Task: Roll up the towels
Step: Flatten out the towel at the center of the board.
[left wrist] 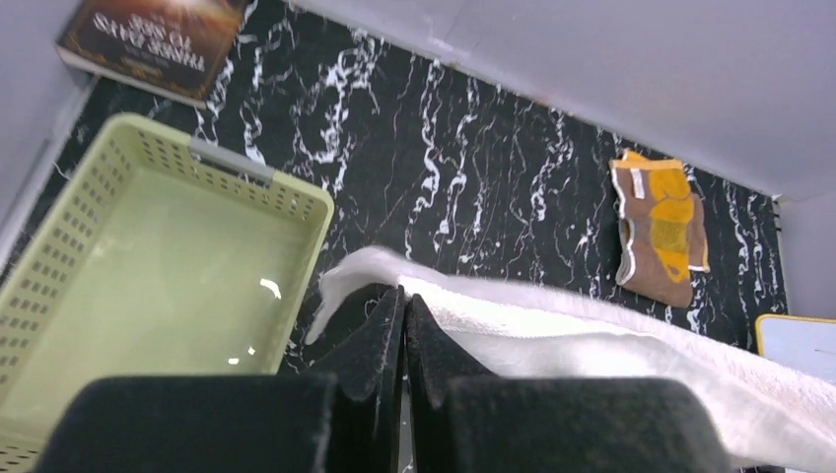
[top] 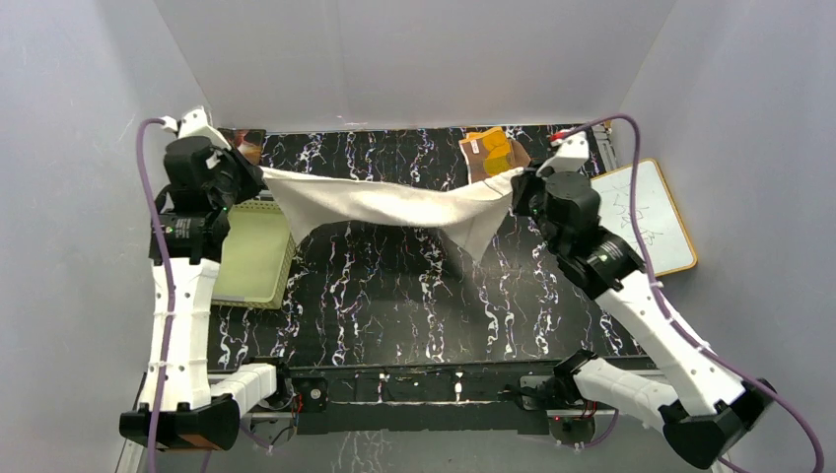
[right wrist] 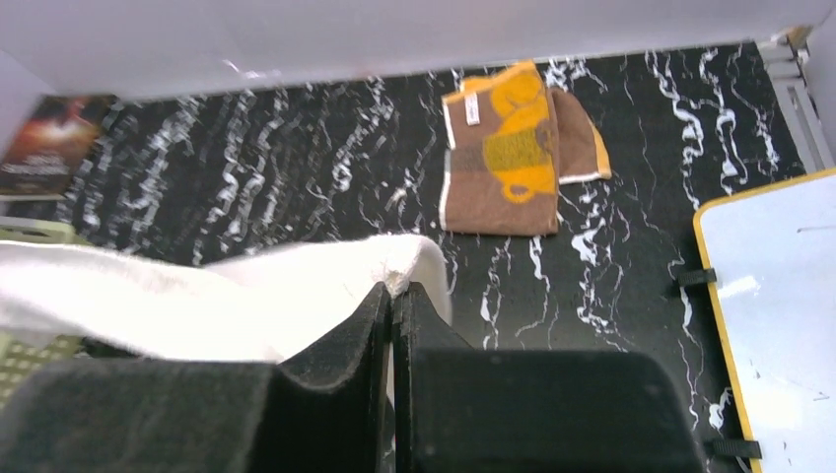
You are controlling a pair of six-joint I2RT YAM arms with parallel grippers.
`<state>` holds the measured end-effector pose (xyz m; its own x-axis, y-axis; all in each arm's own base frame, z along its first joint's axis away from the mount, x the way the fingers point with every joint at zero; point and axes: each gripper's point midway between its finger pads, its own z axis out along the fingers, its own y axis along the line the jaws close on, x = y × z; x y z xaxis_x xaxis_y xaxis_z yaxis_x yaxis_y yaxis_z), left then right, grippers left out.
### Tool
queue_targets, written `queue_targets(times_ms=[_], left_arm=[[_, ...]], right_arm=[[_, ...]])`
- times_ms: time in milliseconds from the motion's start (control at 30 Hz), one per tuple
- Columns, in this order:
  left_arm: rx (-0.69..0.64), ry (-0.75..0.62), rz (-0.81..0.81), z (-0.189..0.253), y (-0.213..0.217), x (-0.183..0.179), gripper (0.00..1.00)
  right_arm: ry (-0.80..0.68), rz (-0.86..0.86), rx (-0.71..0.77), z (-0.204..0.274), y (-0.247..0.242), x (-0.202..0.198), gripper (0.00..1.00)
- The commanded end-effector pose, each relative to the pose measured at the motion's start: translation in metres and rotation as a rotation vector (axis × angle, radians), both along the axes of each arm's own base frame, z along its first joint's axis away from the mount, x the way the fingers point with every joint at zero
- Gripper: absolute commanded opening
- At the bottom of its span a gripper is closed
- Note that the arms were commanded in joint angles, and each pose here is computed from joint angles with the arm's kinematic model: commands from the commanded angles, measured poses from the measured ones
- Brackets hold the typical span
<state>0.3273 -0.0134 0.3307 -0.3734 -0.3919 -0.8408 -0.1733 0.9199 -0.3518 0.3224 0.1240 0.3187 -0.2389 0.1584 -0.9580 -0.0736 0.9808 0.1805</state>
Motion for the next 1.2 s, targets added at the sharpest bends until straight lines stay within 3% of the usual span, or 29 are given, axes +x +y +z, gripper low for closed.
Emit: queue_targets(times_ms=[0,133,300,500,667,900,1167], left_arm=[[0.080,-0.053,0.009,0.050,0.012,-0.036,0.00],[0.069,-0.112,0.039,0.078,0.014,-0.076,0.00],[-0.002,-0.157,0.039,0.063,0.006,-0.134,0.00],[-0.057,-0.127,0.027,0.039,-0.002,-0.178,0.00],[-0.096,-0.053,0.025,0.024,-0.007,-0.194,0.00],[-0.113,0.161,-0.006,-0.079,-0.013,-0.124,0.00],[-0.215,0.276,0.046,-0.185,-0.018,-0.010,0.00]], right_arm=[[-0.216,0.022,0.114,0.091,-0.017,-0.032,0.00],[-0.267,0.081,0.153,0.117,-0.026,-0.067,0.00],[-0.250,0.179,0.181,0.111,-0.026,-0.103,0.00],[-0.272,0.286,0.246,0.107,-0.026,-0.143,0.00],[-0.171,0.308,0.292,0.077,-0.020,-0.152,0.00],[0.045,-0.011,0.283,-0.024,-0.036,-0.096,0.00],[0.081,-0.255,0.315,-0.088,-0.031,-0.004,0.00]])
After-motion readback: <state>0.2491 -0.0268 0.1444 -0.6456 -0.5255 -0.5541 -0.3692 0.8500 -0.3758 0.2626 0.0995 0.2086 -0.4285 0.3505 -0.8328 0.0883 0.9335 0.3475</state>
